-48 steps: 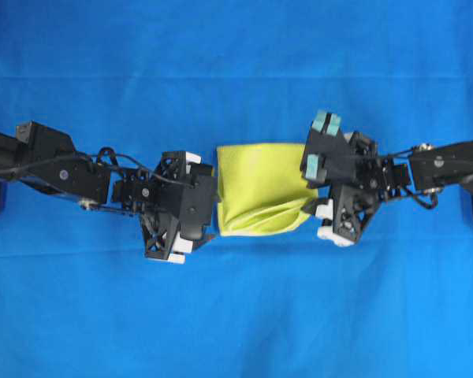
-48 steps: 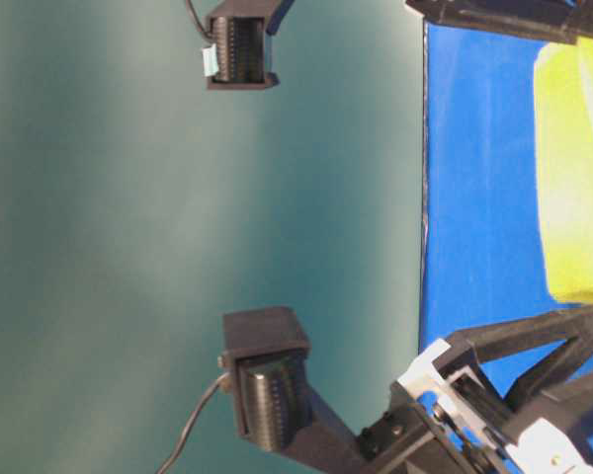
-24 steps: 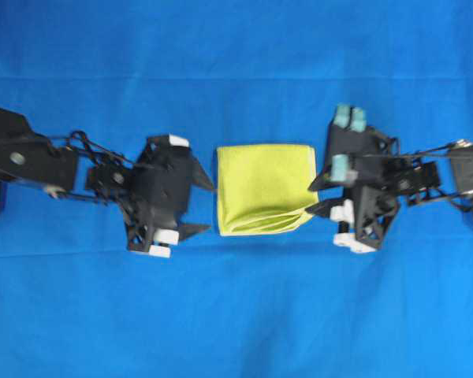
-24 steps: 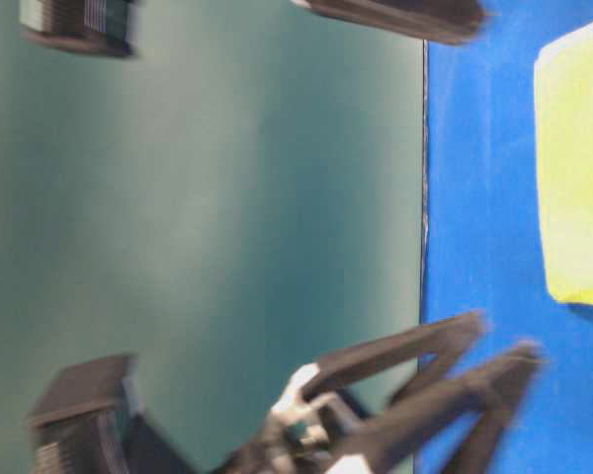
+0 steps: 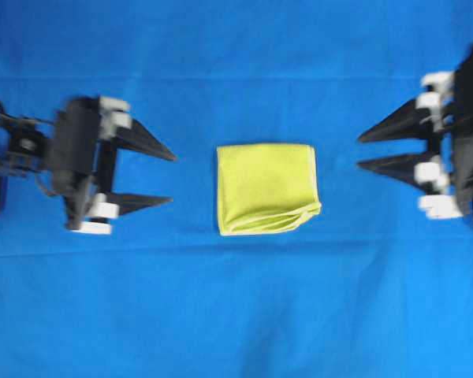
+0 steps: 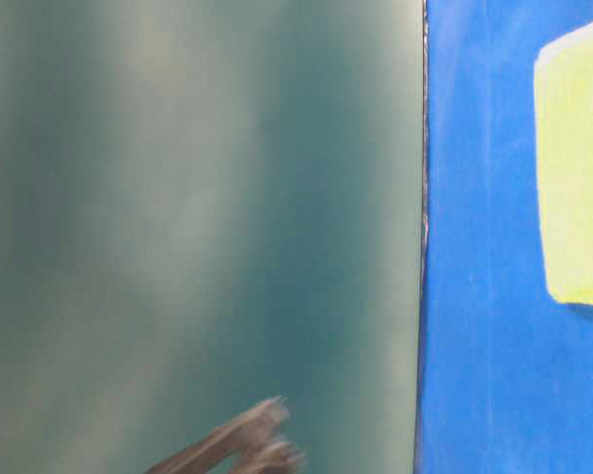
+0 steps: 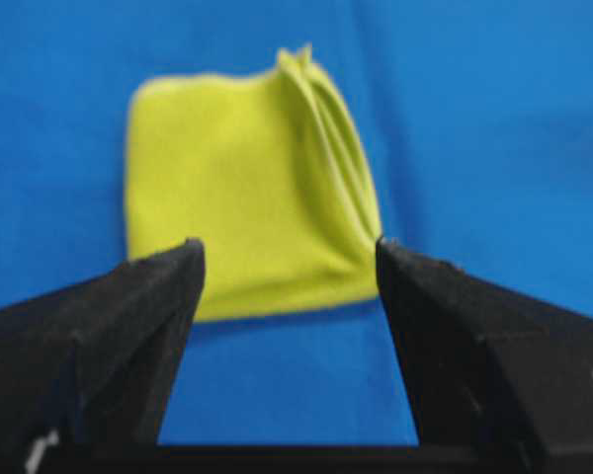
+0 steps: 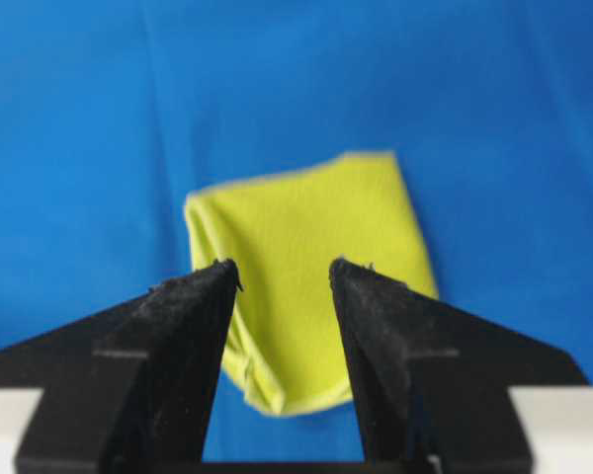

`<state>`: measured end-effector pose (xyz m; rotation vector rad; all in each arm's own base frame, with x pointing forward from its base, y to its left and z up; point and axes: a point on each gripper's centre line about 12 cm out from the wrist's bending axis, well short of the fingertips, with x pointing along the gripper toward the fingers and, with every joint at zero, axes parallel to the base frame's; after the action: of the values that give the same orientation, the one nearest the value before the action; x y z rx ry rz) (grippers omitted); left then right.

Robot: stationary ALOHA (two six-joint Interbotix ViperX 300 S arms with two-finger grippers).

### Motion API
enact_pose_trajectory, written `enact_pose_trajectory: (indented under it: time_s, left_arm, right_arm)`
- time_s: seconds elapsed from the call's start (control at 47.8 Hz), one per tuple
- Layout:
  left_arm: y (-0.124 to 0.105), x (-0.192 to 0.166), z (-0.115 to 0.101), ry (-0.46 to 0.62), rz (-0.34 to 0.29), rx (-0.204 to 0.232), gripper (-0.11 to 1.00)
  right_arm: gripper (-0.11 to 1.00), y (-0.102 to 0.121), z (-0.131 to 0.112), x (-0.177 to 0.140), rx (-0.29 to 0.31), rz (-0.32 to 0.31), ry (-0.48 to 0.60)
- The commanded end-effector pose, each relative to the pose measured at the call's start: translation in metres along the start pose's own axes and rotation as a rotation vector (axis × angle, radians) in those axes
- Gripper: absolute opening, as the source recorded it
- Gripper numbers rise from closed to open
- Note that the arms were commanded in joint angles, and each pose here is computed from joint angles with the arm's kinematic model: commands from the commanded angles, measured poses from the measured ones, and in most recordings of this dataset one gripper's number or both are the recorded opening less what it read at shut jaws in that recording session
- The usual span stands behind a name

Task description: Fold the yellow towel.

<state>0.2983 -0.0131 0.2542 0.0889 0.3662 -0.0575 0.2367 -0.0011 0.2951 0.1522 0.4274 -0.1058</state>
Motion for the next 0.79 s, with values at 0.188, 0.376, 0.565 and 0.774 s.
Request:
enact_pose_trajectory:
  time_s: [0.188, 0.376, 0.565, 0.774]
  left_arm:
    - [0.006, -0.056, 0.004, -0.137, 0.032, -0.010, 0.67]
    - [0.007, -0.087, -0.013, -0.195, 0.050, -0.016, 0.67]
    - [0.008, -0.106, -0.045, -0.206, 0.075, -0.046, 0.66]
    - [0.006, -0.118, -0.068, -0.231, 0.075, -0.087, 0.65]
  right_arm:
    - [0.49, -0.010, -0.004, -0.051, -0.026, 0.006, -0.160]
    - [0.49, -0.023, -0.030, -0.064, -0.002, -0.023, -0.196]
    - [0.49, -0.031, -0.058, -0.060, 0.008, -0.039, -0.198]
    - [0.49, -0.035, -0.079, -0.049, 0.023, -0.035, -0.187]
